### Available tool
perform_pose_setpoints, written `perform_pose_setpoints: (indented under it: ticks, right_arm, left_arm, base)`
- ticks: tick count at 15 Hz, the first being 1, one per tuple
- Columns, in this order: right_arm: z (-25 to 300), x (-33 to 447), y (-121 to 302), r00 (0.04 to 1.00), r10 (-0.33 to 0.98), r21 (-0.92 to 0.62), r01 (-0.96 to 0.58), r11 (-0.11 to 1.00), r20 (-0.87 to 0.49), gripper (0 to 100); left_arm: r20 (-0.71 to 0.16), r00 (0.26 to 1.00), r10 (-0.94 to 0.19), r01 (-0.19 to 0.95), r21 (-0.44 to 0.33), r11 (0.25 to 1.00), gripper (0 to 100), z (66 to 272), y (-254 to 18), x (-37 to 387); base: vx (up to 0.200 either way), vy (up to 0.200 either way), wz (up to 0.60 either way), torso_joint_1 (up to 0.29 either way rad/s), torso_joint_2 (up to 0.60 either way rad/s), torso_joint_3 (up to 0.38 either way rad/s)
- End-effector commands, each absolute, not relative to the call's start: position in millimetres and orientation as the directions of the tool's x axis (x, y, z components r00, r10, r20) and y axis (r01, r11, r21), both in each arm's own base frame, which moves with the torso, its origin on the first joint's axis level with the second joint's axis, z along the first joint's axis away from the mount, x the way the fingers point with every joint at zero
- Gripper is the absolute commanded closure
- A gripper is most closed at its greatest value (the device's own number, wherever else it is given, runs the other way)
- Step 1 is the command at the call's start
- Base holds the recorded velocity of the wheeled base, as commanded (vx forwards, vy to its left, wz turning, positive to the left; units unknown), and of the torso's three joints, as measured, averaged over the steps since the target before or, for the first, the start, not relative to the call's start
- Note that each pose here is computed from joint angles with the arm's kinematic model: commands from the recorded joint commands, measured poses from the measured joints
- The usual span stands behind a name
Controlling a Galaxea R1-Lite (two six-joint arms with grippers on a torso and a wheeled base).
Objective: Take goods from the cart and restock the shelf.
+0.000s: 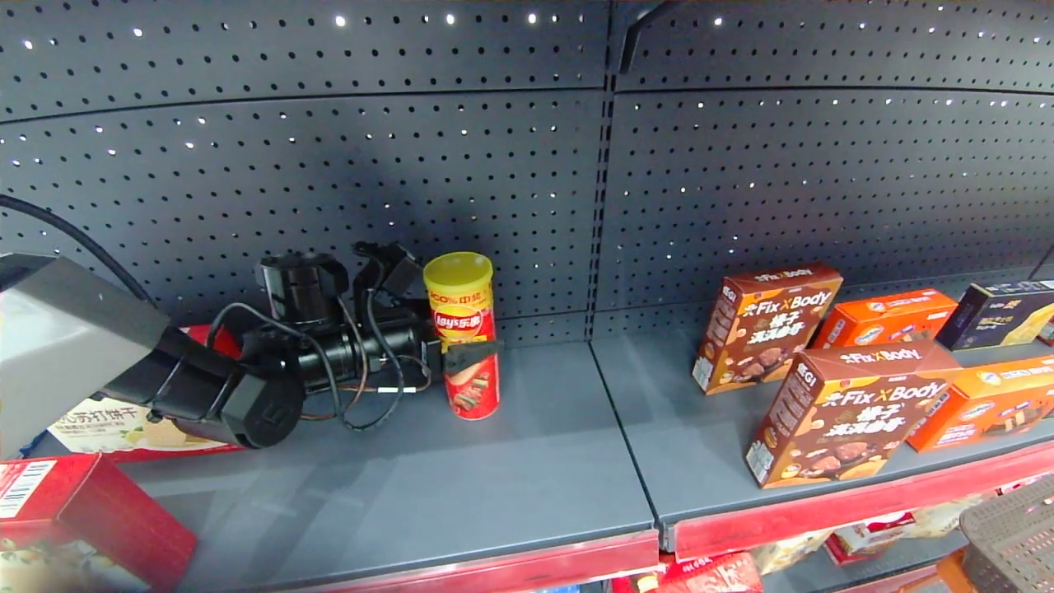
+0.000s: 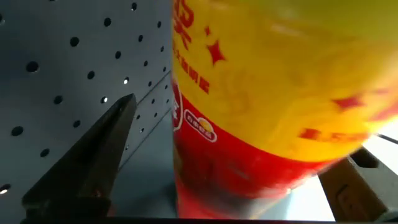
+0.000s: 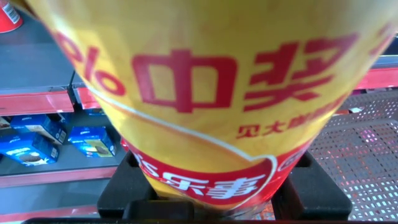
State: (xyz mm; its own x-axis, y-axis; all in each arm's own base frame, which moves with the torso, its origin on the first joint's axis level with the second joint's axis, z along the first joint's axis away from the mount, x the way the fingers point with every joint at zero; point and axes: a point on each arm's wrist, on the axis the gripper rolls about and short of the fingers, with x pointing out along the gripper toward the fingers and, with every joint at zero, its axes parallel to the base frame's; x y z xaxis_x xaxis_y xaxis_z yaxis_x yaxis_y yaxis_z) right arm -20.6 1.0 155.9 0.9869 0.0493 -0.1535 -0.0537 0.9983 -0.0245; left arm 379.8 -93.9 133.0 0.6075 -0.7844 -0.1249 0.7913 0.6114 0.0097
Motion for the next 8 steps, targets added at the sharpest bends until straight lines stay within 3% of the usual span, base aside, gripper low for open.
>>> perform_pose_setpoints:
  ticks: [1,2,3,8]
  right_arm:
    - [156.0,-20.5,1.0,0.987,0.049,-0.025,-0.053,0.998,-0.154,100]
    - [156.0,-20.5,1.0,0.987,0.049,-0.025,-0.053,0.998,-0.154,100]
    - [156.6,-20.8,0.9,0.988,0.048,-0.025,-0.052,0.998,-0.15,100]
    - [156.0,-20.5,0.9,0.987,0.051,-0.025,-0.055,0.998,-0.154,100]
  left_arm:
    - [-0.127,0.604,-0.787,0.794,0.008,0.608,0,131.2,-96.0,380.7]
    - [-0.127,0.602,-0.788,0.795,0.007,0.607,0,130.7,-96.1,380.9]
    - [-0.127,0.602,-0.788,0.795,0.008,0.606,100,130.7,-96.1,380.9]
    - [-0.112,0.619,-0.777,0.782,0.004,0.623,100,139.1,-96.7,374.5]
  base:
    - [0.0,0.0,0.0,0.0,0.0,0.0]
    - [0.0,0.0,0.0,0.0,0.0,0.0]
    - [0.0,0.0,0.0,0.0,0.0,0.0]
    - [0.0,0.0,0.0,0.0,0.0,0.0]
